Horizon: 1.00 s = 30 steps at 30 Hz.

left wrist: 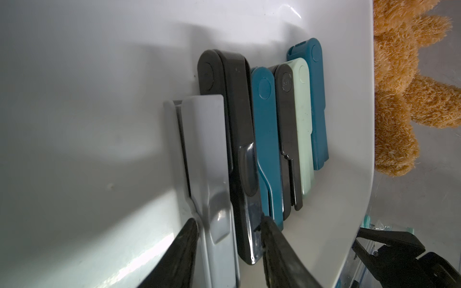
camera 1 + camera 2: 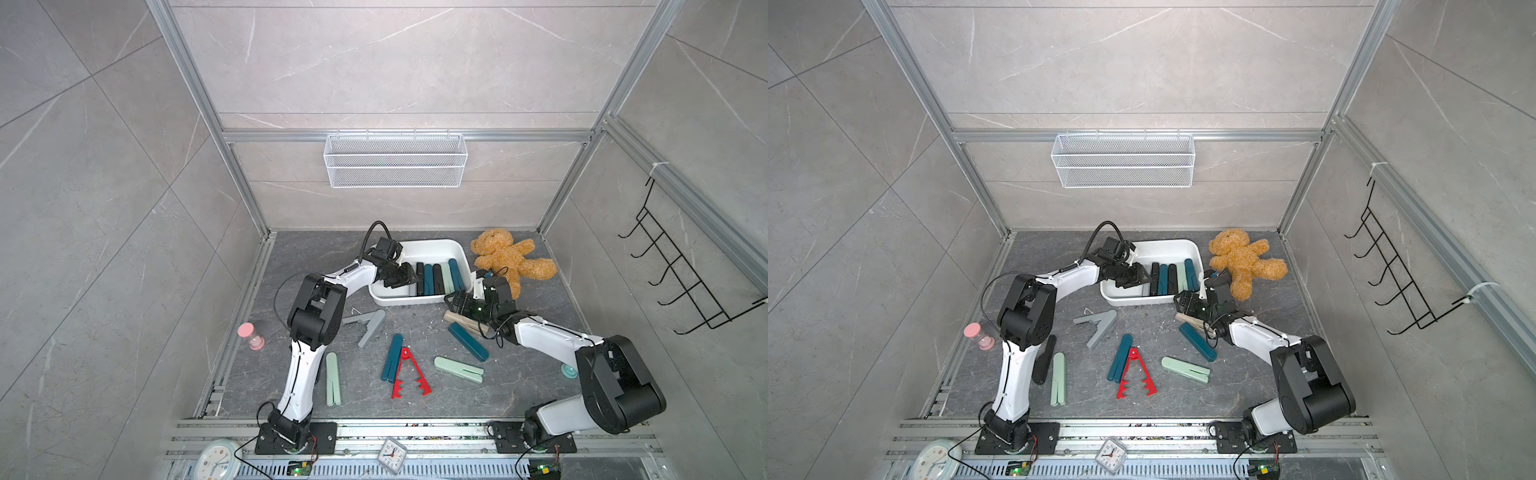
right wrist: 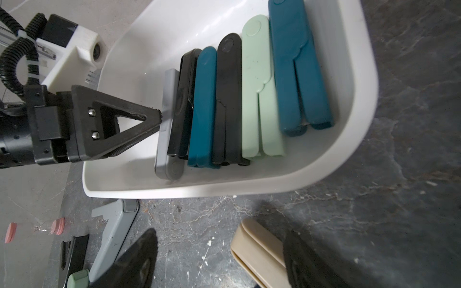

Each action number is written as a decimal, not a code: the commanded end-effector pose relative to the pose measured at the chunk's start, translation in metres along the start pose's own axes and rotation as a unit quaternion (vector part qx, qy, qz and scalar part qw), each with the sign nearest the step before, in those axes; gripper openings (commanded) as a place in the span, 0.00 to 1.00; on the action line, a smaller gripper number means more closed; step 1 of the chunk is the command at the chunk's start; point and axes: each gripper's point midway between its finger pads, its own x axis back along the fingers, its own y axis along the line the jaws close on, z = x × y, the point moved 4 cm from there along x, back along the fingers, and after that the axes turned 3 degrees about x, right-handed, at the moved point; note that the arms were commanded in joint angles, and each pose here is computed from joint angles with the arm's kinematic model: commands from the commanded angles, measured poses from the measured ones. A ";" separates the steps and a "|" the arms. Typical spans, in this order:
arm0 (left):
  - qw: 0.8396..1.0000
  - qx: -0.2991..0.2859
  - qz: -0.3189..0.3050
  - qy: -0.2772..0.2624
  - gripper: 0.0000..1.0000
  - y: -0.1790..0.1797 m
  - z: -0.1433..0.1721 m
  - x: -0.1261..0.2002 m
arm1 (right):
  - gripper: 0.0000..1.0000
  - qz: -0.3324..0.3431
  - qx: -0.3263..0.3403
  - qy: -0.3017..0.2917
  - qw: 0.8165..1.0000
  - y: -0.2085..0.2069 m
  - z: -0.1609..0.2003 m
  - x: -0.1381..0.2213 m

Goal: Put the pruning pliers into the storage box
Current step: Place the pruning pliers in the storage box.

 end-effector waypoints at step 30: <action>0.987 -0.102 -0.027 -0.119 0.66 -0.056 0.009 0.069 | 0.81 0.002 0.013 -0.021 1.000 0.005 -0.012 0.009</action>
